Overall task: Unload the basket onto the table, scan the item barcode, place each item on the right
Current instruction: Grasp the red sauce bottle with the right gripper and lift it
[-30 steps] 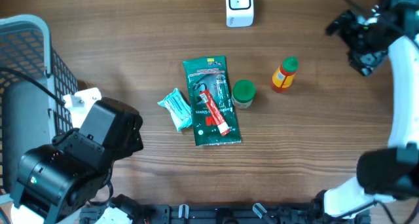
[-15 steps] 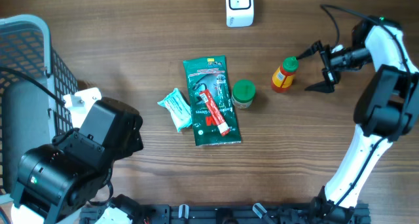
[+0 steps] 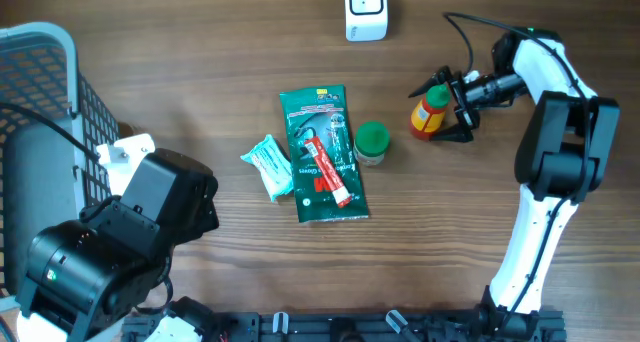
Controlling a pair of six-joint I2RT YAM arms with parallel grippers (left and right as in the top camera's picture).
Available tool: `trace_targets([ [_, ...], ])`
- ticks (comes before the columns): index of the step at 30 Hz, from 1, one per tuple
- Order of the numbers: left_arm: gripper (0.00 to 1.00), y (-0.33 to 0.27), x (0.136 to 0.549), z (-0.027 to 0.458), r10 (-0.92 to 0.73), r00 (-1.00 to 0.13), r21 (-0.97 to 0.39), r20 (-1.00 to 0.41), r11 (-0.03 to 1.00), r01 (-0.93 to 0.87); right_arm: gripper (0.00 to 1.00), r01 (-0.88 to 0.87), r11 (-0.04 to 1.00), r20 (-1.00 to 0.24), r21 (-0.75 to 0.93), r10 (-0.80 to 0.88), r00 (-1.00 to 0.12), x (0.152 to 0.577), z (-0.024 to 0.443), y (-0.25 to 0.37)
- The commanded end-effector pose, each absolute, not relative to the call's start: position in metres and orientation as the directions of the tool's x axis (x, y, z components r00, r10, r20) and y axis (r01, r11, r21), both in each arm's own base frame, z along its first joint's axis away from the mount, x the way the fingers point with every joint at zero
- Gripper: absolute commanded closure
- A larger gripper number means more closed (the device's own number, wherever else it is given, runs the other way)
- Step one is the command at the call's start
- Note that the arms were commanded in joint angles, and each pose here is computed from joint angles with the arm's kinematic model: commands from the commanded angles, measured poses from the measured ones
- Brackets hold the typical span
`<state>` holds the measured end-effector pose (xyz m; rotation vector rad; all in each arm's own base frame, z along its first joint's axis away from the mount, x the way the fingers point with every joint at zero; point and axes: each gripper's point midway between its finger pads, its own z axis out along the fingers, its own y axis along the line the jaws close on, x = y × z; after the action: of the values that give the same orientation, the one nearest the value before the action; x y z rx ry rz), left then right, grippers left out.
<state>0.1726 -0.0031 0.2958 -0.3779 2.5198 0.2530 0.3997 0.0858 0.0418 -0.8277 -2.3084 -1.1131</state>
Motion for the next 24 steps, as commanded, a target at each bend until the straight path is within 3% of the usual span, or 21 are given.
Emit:
trace_targets([
  [1, 0.0, -0.002, 0.172, 0.296, -0.227, -0.789, 0.09, -0.571, 0.938, -0.335, 0.21, 0.722, 0.474, 0.672, 0.505, 0.309, -0.673, 0.384, 0.018, 0.098],
  [6, 0.0, -0.002, 0.172, 0.296, -0.227, -0.789, 0.09, -0.571, 0.938, -0.335, 0.53, 0.745, 0.458, 0.698, 0.485, 0.309, -0.645, 0.373, 0.007, 0.1],
  [11, 0.0, -0.002, 0.172, 0.296, -0.227, -0.789, 0.09, -0.571, 0.938, -0.335, 0.69, 0.699, 0.418, 0.68, 0.58, 0.223, -0.698, 0.371, 0.025, 0.106],
  [17, 0.0, -0.002, 0.172, 0.296, -0.227, -0.789, 0.09, -0.571, 0.938, -0.335, 0.7, 0.602, 0.287, 0.611, 0.746, 0.068, -0.789, 0.359, 0.094, 0.119],
  [24, 0.0, -0.002, 0.172, 0.296, -0.227, -0.789, 0.09, -0.571, 0.938, -0.335, 0.71, 0.497, 0.328, 0.493, 0.804, 0.099, -0.864, 0.354, 0.156, 0.119],
])
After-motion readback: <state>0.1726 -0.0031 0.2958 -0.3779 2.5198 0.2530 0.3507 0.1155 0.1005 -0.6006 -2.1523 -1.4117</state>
